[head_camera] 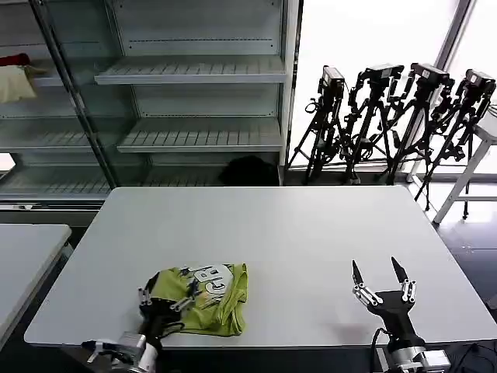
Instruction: Fold and organize the clothes.
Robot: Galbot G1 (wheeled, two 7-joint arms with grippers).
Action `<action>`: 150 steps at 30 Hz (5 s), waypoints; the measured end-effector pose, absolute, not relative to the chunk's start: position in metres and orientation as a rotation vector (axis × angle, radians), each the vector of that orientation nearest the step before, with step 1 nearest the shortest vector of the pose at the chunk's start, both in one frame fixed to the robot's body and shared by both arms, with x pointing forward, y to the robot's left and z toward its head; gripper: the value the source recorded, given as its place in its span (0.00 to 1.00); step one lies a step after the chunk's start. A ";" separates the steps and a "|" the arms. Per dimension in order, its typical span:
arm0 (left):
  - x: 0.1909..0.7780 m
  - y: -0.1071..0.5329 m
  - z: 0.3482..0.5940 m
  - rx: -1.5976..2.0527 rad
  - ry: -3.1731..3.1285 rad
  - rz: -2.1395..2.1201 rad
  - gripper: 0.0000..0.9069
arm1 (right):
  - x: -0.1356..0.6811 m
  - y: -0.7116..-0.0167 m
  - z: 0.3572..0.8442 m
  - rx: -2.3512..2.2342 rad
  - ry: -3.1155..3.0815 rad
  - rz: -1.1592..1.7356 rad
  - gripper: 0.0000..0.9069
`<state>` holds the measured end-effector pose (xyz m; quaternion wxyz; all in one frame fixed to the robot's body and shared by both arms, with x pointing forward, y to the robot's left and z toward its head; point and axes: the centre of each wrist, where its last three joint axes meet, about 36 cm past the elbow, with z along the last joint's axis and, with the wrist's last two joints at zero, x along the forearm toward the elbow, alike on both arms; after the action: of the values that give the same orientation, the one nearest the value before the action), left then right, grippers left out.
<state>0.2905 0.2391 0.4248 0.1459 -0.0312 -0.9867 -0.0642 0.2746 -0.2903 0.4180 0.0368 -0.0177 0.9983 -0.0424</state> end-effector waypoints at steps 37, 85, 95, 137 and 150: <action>0.301 0.259 0.409 0.007 -2.702 0.304 0.90 | 0.274 -0.291 0.413 -0.055 3.074 -0.137 1.00; 0.335 0.404 0.491 0.141 -2.985 -0.224 0.00 | 0.278 -0.287 0.419 -0.072 3.041 -0.124 1.00; 0.354 0.399 0.485 -0.087 -2.988 -0.622 0.00 | 0.279 -0.284 0.419 -0.072 3.037 -0.109 1.00; 0.422 0.131 0.447 -0.473 -2.958 -0.324 1.00 | 0.288 -0.273 0.414 -0.099 3.064 -0.099 1.00; 0.383 0.173 0.489 -0.360 -2.952 -0.341 1.00 | 0.320 -0.234 0.423 -0.289 3.201 0.019 1.00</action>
<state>0.3829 0.1732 0.4894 0.0739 -0.1198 -0.9835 -0.1134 0.3203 -0.2341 0.4229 -0.0361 -0.0899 0.9953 0.0059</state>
